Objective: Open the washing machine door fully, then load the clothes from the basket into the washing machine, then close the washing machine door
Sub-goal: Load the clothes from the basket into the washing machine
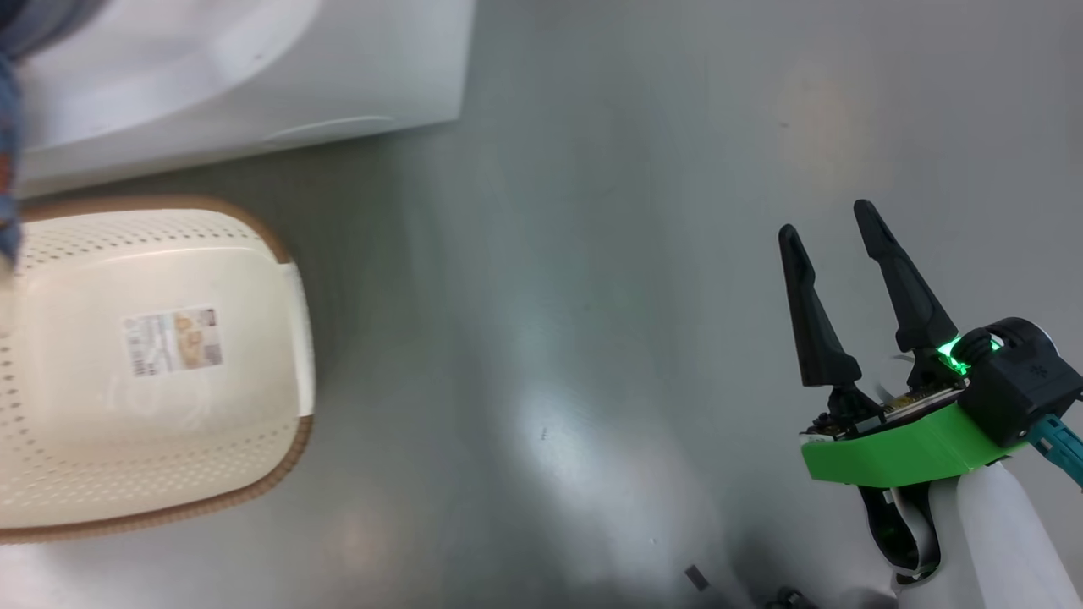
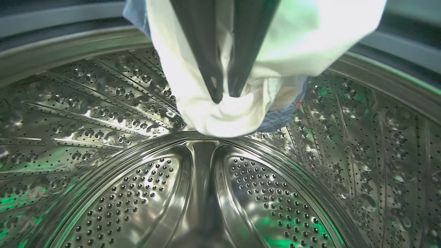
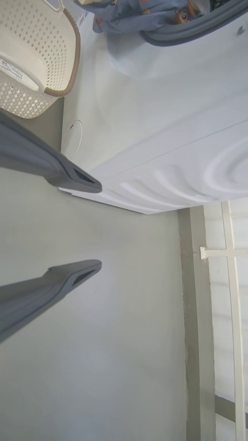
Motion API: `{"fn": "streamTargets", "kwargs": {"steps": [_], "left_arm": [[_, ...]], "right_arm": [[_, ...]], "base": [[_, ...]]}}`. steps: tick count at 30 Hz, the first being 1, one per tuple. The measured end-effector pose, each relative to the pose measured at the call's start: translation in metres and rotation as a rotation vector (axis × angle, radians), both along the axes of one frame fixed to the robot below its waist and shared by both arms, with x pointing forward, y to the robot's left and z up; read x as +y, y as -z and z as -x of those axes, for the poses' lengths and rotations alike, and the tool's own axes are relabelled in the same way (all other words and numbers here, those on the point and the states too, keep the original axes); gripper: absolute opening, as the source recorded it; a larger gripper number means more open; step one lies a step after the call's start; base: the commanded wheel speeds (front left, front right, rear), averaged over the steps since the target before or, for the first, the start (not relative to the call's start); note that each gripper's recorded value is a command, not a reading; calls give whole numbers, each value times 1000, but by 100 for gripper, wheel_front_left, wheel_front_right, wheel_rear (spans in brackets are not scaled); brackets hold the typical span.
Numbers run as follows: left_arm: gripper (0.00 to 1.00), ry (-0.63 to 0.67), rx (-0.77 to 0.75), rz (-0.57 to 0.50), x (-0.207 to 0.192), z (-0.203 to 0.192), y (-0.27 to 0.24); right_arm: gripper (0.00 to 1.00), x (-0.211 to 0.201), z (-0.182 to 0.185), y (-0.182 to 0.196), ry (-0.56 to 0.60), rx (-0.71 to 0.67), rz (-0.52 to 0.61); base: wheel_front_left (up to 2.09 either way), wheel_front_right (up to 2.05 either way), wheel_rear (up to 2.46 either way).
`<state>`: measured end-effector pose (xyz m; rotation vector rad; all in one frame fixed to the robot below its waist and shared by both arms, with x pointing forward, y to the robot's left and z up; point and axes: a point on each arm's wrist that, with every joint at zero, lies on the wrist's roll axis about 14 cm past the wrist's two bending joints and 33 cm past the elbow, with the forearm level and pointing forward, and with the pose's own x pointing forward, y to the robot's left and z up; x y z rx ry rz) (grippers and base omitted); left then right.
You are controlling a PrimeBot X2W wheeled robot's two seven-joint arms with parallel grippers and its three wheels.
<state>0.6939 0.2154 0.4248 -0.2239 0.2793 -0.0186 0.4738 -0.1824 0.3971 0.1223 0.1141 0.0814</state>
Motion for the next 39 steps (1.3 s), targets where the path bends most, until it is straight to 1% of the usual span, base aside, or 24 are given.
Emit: {"fn": "streamTargets", "kwargs": {"steps": [6,11,14,18,23,25,30,36,37,38,39], "left_arm": [[0,16,37,-1,-6,-26,6],[0,15,-12,-16,-9,-48,-7],[0,5,-84,-21,-10,-61,-23],[0,-28,-218,-17,-10,-77,-50],[0,-73,-411,-56,-2,-87,-83],[0,-88,-448,-81,3,-89,-89],[0,-101,-363,-86,8,-91,-59],[0,-86,-245,-77,13,-86,-28],[5,-87,-233,-76,14,-85,-25],[46,-88,-225,-75,15,-84,-23],[96,-88,-213,-73,16,-83,-20]], "right_arm": [[100,-9,-2,4,21,5,12],[100,-13,2,10,35,26,18],[100,-18,4,13,49,41,23],[100,-22,7,16,64,52,26],[100,-23,4,17,69,51,26],[100,-25,5,18,72,56,29],[100,-25,5,22,72,63,28],[100,-22,3,24,67,64,20],[100,-22,3,24,68,63,19],[100,-22,2,24,68,61,19],[100,-22,1,24,69,59,18]], "base": [[0,0,0],[0,0,0],[0,0,0],[0,0,0],[0,0,0],[0,0,0],[0,0,0],[0,0,0],[0,0,0],[0,0,0],[0,0,0]]}}
